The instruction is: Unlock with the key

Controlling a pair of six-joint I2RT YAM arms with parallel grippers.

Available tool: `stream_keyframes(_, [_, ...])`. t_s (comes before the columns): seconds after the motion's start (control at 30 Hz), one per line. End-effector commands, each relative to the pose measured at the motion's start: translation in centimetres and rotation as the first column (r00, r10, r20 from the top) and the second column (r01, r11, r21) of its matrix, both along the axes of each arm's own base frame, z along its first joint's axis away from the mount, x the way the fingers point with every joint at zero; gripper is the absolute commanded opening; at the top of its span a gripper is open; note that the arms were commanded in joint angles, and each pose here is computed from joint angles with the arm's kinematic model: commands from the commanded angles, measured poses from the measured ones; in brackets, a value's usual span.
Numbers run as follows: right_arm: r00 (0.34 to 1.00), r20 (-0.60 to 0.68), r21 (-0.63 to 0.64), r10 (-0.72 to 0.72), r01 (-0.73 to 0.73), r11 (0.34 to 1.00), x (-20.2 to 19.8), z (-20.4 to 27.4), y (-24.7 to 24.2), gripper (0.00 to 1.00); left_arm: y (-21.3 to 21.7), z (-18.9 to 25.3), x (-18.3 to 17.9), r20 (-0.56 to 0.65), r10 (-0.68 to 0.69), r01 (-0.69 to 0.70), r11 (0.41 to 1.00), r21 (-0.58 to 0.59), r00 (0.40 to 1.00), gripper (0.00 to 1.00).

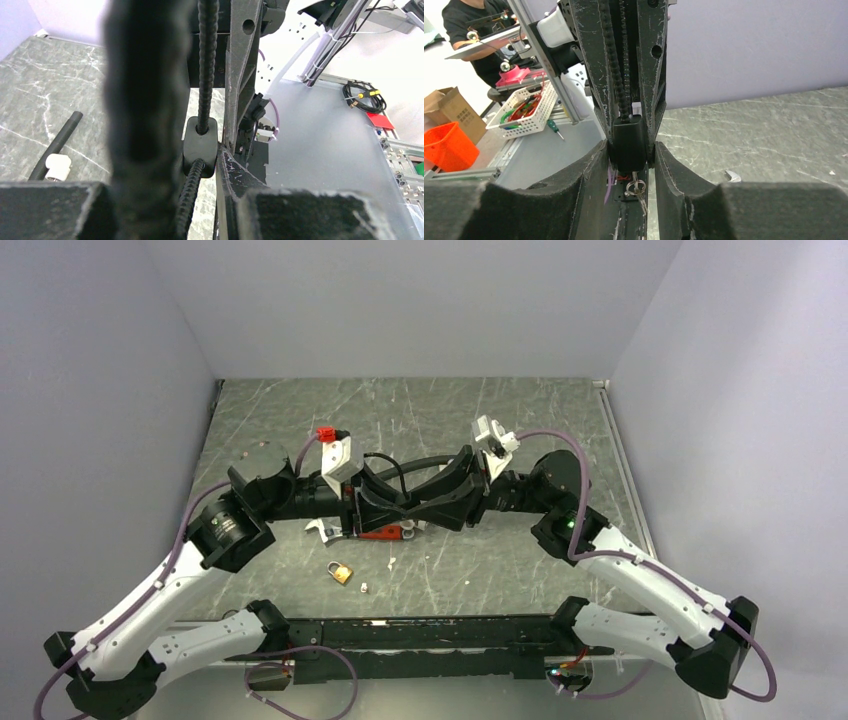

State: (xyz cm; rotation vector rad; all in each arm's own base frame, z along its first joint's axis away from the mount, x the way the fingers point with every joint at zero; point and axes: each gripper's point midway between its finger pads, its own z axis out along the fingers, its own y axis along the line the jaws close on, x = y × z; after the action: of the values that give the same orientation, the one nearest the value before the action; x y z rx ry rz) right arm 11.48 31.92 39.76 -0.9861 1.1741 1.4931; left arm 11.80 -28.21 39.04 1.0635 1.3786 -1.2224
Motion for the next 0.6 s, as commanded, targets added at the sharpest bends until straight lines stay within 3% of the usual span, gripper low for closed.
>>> stream_keyframes(0.0, [0.996,0.089,0.101,0.000,-0.009,0.995,-1.1,3.6,-1.0,0.33,-0.3,0.8,0.0,0.034,-0.010,0.011,0.999,-0.034,0.999,0.00])
stream_keyframes(0.2, [0.994,0.109,0.133,0.009,-0.023,0.991,-1.9,4.5,-1.6,0.44,-0.1,0.8,-0.1,0.035,-0.005,0.006,0.999,-0.039,0.999,0.00])
stream_keyframes(0.4, [0.994,0.109,0.136,0.008,-0.023,0.990,-1.8,4.6,-1.6,0.45,-0.2,0.8,-0.1,0.034,-0.012,0.014,0.999,-0.046,0.999,0.00])
stream_keyframes(0.57, [0.995,0.096,0.121,0.011,-0.022,0.992,-1.5,4.0,-1.2,0.29,-0.3,0.9,0.0,0.035,-0.010,0.012,0.999,-0.051,0.999,0.00])
